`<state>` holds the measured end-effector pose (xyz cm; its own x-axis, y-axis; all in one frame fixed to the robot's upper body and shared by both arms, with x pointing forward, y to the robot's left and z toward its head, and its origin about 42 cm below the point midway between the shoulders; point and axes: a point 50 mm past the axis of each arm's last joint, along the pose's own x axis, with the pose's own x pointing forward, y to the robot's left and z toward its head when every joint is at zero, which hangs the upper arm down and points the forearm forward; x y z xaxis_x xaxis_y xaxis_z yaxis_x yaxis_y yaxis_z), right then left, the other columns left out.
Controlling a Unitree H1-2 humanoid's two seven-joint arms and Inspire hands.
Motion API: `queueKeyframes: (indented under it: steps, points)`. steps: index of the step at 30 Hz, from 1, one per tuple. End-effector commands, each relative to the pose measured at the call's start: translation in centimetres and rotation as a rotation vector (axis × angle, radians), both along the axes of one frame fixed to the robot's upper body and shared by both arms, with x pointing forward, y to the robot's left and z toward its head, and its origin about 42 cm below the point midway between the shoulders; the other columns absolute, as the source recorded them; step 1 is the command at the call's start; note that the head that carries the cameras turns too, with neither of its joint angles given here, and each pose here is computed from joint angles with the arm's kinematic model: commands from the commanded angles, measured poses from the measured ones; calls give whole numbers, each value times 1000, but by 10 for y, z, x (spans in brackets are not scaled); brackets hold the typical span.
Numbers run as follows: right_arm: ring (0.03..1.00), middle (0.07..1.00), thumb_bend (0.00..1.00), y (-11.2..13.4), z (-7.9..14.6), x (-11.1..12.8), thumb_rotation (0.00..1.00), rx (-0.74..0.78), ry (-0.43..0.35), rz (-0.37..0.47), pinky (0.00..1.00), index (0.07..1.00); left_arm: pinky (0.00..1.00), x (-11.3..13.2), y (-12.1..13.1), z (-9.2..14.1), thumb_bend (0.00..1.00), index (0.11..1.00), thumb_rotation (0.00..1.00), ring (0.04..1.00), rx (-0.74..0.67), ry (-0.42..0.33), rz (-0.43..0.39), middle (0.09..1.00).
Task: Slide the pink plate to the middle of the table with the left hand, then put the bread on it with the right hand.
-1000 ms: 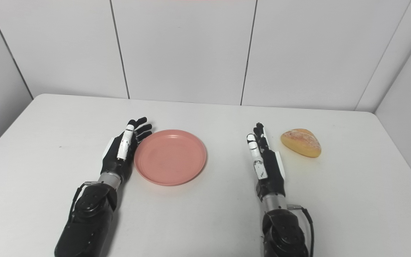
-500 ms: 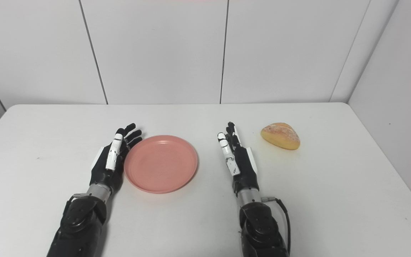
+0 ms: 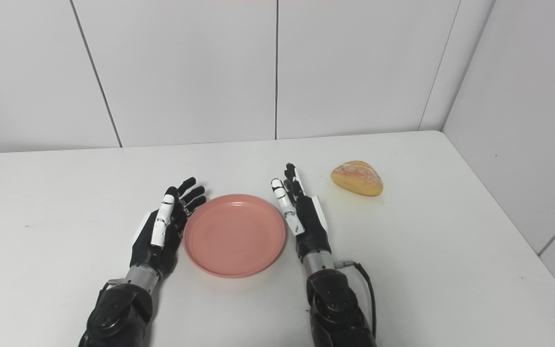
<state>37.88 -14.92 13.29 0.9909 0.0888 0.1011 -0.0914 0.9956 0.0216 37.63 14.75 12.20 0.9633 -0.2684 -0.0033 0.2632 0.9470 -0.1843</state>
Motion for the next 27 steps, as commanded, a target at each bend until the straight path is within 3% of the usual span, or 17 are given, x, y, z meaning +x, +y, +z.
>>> queueKeyframes:
  steps: [1,13,22,27]
  points:
    - [1000,1000,629,7,27,10,901,4,-119,12,1000,1000,901,-2,-8,-1,445,876,1000,897,6,-13,-9,883]
    - [1000,1000,615,1,29,11,896,3,-144,9,1000,1000,968,2,1,0,425,901,1000,934,163,-96,64,913]
    - [1000,1000,611,-18,46,19,904,-117,-235,-27,1000,1000,986,7,8,1,422,944,1000,971,171,-142,97,953]
    - [999,997,596,-32,58,26,923,-217,-303,-94,1000,1000,999,8,9,2,415,965,1000,986,136,-159,98,971]
